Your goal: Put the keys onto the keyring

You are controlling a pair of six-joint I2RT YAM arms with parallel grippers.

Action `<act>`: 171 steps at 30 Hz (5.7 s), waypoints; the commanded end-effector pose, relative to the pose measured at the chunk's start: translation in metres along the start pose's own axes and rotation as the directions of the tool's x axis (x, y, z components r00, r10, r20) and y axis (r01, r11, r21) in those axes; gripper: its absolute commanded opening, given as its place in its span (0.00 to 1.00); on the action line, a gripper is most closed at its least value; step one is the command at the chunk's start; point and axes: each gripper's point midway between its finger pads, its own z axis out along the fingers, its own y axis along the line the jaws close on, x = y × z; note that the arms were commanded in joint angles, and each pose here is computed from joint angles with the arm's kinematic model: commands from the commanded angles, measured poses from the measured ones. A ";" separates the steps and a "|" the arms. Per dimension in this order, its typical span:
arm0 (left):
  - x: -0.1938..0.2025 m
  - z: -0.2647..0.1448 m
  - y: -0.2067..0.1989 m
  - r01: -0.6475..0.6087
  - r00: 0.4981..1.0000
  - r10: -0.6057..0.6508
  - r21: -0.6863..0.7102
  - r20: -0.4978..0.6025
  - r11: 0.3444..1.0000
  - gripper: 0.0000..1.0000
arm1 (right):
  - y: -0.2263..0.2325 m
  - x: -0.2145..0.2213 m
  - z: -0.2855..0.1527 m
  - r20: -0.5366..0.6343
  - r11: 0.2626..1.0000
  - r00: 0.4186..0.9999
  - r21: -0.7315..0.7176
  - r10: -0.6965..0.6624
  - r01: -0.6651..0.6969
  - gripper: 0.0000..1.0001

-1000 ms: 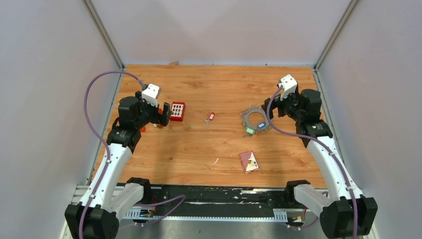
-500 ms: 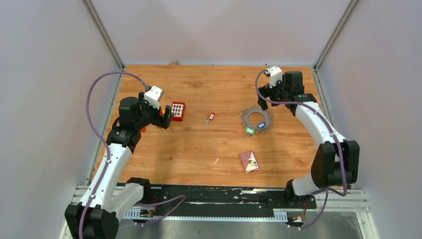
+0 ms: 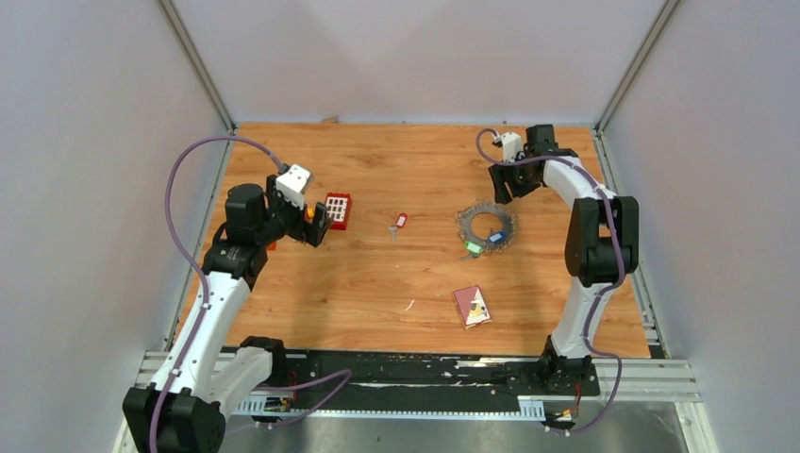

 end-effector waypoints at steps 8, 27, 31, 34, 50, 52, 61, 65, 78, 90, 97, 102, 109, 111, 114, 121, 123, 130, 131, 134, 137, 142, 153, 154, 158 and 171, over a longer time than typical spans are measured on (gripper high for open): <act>-0.010 0.000 -0.001 -0.045 0.999 0.044 0.018 0.029 0.999 1.00 | 0.005 -0.009 0.012 -0.010 0.997 1.000 -0.080 -0.021 0.020 0.46; -0.009 0.000 -0.002 -0.049 0.998 0.048 0.026 0.031 0.998 1.00 | 0.004 -0.003 0.033 -0.058 0.993 0.998 -0.119 0.013 -0.020 0.29; -0.009 0.000 -0.002 -0.050 0.998 0.049 0.027 0.030 0.998 1.00 | 0.005 0.000 0.036 -0.068 0.992 0.998 -0.128 0.013 -0.022 0.27; -0.009 0.000 -0.002 -0.052 0.998 0.051 0.026 0.032 0.998 1.00 | 0.007 0.002 0.037 -0.074 0.990 0.997 -0.136 0.014 -0.024 0.25; -0.009 0.000 -0.002 -0.055 0.998 0.054 0.027 0.035 0.998 1.00 | 0.009 0.005 0.039 -0.088 0.988 0.996 -0.152 0.012 -0.025 0.16; -0.009 0.000 -0.002 -0.057 0.998 0.056 0.027 0.037 0.998 1.00 | 0.008 0.004 0.039 -0.085 0.988 0.996 -0.150 0.016 -0.028 0.14; -0.009 -0.001 -0.002 -0.058 0.998 0.057 0.025 0.039 0.998 1.00 | 0.007 0.008 0.046 -0.104 0.988 0.994 -0.146 0.028 -0.043 0.15; -0.010 -0.001 -0.003 -0.059 0.998 0.057 0.027 0.040 0.998 1.00 | 0.008 0.009 0.047 -0.107 0.988 0.994 -0.150 0.031 -0.047 0.15; -0.009 -0.001 -0.004 -0.055 0.998 0.054 0.032 0.043 0.998 1.00 | 0.007 -0.002 0.036 -0.072 0.990 0.997 -0.137 0.021 -0.031 0.00; -0.024 0.001 -0.007 -0.027 0.998 0.022 0.063 0.067 0.998 1.00 | 0.034 -0.046 -0.027 0.115 0.976 0.993 -0.212 -0.021 0.046 0.00; -0.040 0.006 -0.015 -0.038 0.998 0.029 0.140 0.063 0.989 1.00 | 0.077 -0.078 -0.081 0.283 0.946 0.958 -0.294 -0.049 0.135 0.00; -0.067 0.003 -0.026 -0.097 0.990 0.074 0.204 0.119 0.974 1.00 | 0.124 -0.091 -0.106 0.359 0.902 0.929 -0.364 -0.095 0.233 0.00; -0.096 0.003 -0.078 -0.241 0.963 0.173 0.368 0.208 0.898 1.00 | 0.195 -0.103 -0.144 0.494 0.816 0.846 -0.392 -0.202 0.424 0.00; -0.095 0.007 -0.094 -0.272 0.956 0.195 0.413 0.219 0.869 1.00 | 0.214 -0.103 -0.155 0.539 0.789 0.811 -0.388 -0.225 0.477 0.00; -0.095 0.012 -0.118 -0.307 0.947 0.215 0.472 0.238 0.827 0.97 | 0.238 -0.102 -0.168 0.600 0.743 0.765 -0.397 -0.235 0.539 0.00; -0.110 0.009 -0.167 -0.388 0.919 0.229 0.622 0.322 0.680 0.81 | 0.281 -0.090 -0.199 0.702 0.615 0.677 -0.439 -0.221 0.655 0.00; -0.116 0.009 -0.174 -0.398 0.914 0.225 0.644 0.337 0.654 0.77 | 0.289 -0.085 -0.204 0.716 0.587 0.659 -0.437 -0.231 0.681 0.00; -0.124 0.023 -0.187 -0.401 0.911 0.200 0.661 0.361 0.635 0.67 | 0.291 -0.078 -0.204 0.728 0.593 0.603 -0.340 -0.325 0.730 0.00; -0.122 0.025 -0.191 -0.404 0.910 0.203 0.667 0.361 0.625 0.64 | 0.291 -0.077 -0.204 0.729 0.592 0.601 -0.338 -0.327 0.732 0.00; -0.119 0.031 -0.199 -0.428 0.900 0.222 0.664 0.375 0.613 0.59 | 0.293 -0.074 -0.205 0.736 0.581 0.593 -0.338 -0.328 0.741 0.00; -0.120 0.034 -0.202 -0.432 0.898 0.215 0.669 0.384 0.605 0.55 | 0.297 -0.069 -0.207 0.743 0.560 0.582 -0.342 -0.330 0.755 0.00; -0.113 0.033 -0.212 -0.434 0.898 0.211 0.707 0.385 0.558 0.45 | 0.303 -0.060 -0.208 0.753 0.516 0.574 -0.368 -0.323 0.773 0.00; -0.087 0.041 -0.224 -0.507 0.862 0.313 0.691 0.399 0.516 0.36 | 0.310 -0.051 -0.210 0.764 0.464 0.562 -0.392 -0.316 0.794 0.00; -0.085 0.042 -0.224 -0.508 0.861 0.318 0.689 0.397 0.516 0.35 | 0.311 -0.051 -0.211 0.765 0.461 0.562 -0.394 -0.315 0.795 0.00; -0.081 0.043 -0.227 -0.510 0.860 0.325 0.691 0.394 0.512 0.33 | 0.312 -0.050 -0.210 0.765 0.457 0.562 -0.397 -0.313 0.796 0.00; -0.076 0.046 -0.226 -0.505 0.863 0.327 0.679 0.386 0.532 0.28 | 0.314 -0.046 -0.213 0.774 0.437 0.549 -0.395 -0.315 0.808 0.00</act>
